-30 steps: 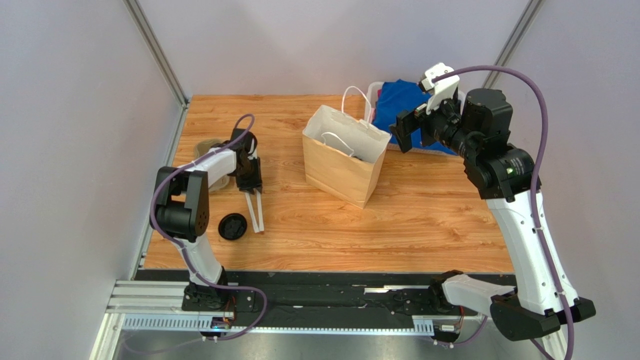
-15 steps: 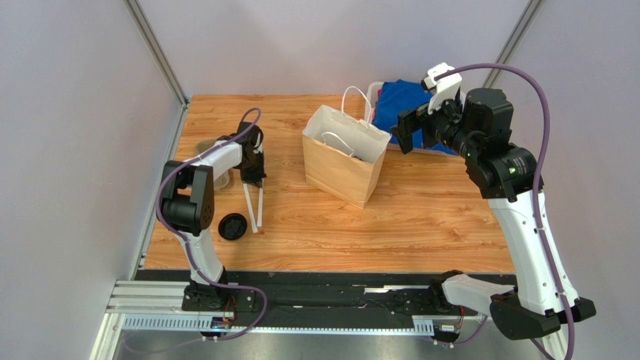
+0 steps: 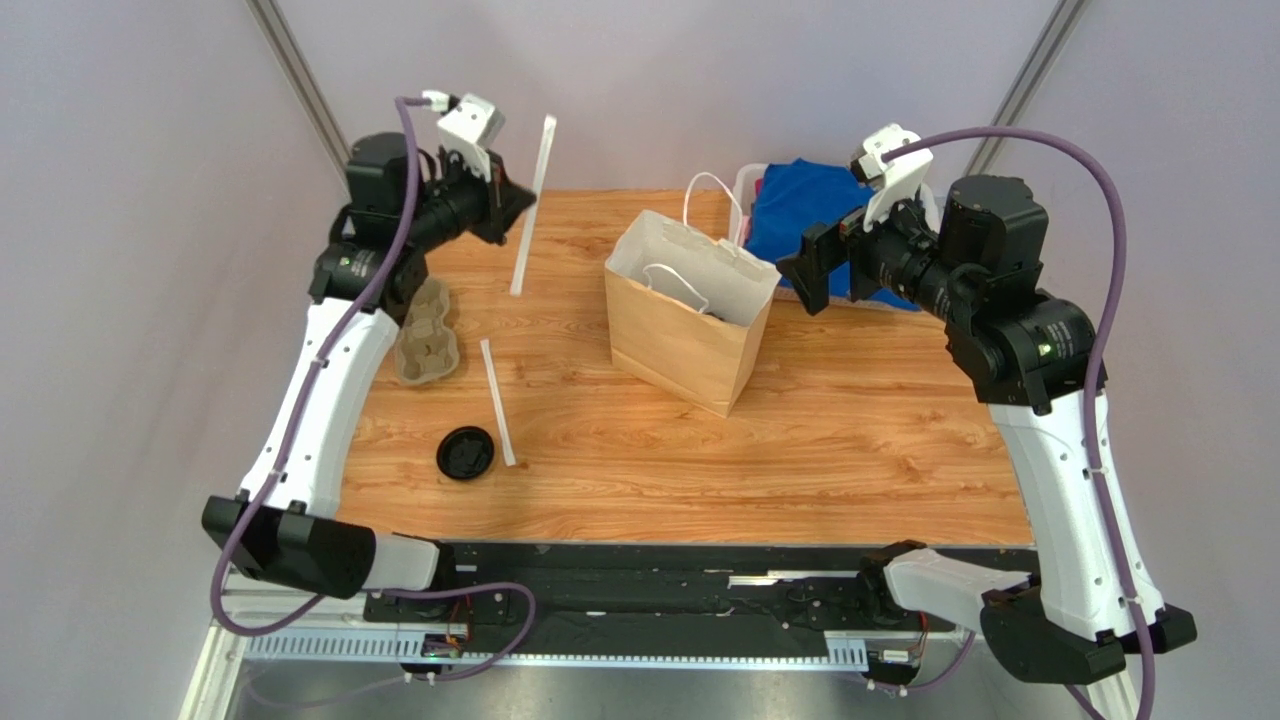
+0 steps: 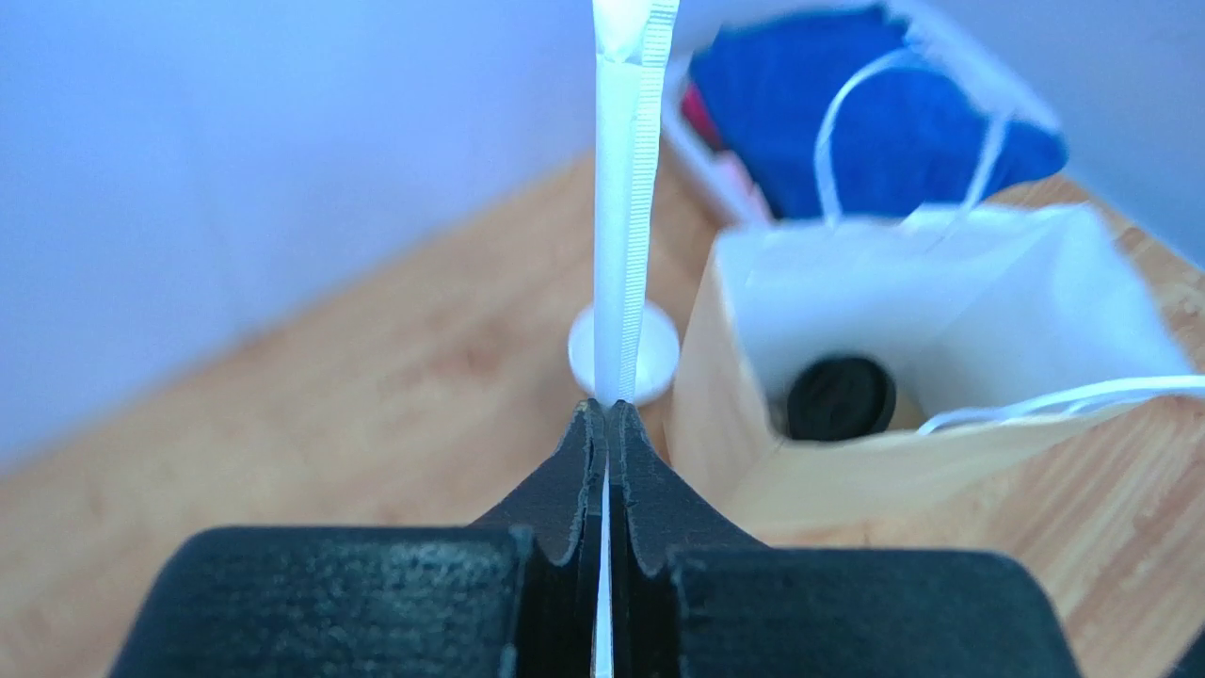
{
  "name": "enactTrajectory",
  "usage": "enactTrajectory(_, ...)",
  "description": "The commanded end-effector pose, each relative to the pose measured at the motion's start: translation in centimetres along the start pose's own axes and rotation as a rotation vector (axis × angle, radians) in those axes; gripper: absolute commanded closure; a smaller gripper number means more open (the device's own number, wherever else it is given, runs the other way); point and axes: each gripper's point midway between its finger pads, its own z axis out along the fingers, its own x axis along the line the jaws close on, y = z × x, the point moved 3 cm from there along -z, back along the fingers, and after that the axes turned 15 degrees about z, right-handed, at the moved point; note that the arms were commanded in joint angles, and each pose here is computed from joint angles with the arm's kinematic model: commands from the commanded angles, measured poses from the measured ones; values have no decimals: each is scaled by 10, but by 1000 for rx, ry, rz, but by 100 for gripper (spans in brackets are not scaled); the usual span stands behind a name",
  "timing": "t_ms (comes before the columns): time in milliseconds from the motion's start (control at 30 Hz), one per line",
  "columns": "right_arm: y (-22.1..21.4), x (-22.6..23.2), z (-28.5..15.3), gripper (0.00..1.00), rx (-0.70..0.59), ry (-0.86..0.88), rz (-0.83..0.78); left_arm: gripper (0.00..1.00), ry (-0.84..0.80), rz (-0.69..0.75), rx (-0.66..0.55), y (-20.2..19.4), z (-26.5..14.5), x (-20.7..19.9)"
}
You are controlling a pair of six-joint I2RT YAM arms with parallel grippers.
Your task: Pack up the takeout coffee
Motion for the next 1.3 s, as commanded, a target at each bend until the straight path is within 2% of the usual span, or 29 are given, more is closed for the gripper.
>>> enactTrajectory(0,14,11,-22,1,-56,36,-4,100,-132,375,-324,92,-18,-10)
enactTrajectory(100,13,13,-27,1,-57,35,-5,100,-139,490,-509,142,-30,-12)
enactTrajectory(200,10,11,-30,1,-56,21,-2,100,-183,542,-658,178,-35,-22)
enactTrajectory(300,8,10,-32,1,-58,7,9,100,-311,555,-752,199,-33,-44)
enactTrajectory(433,2,10,-37,1,-58,-3,32,100,-450,608,-812,202,-21,-81)
enactTrajectory(633,-6,7,-41,0,-53,-23,51,100,-604,601,-766,175,13,-122)
enactTrajectory(767,-9,7,-41,0,-48,-27,62,100,-669,591,-686,138,39,-139)
enactTrajectory(900,-14,7,-40,0,-36,-25,72,100,-713,543,-614,112,56,-145)
enactTrajectory(1267,-14,6,-42,0,-37,-36,71,100,-782,589,-474,47,91,-150)
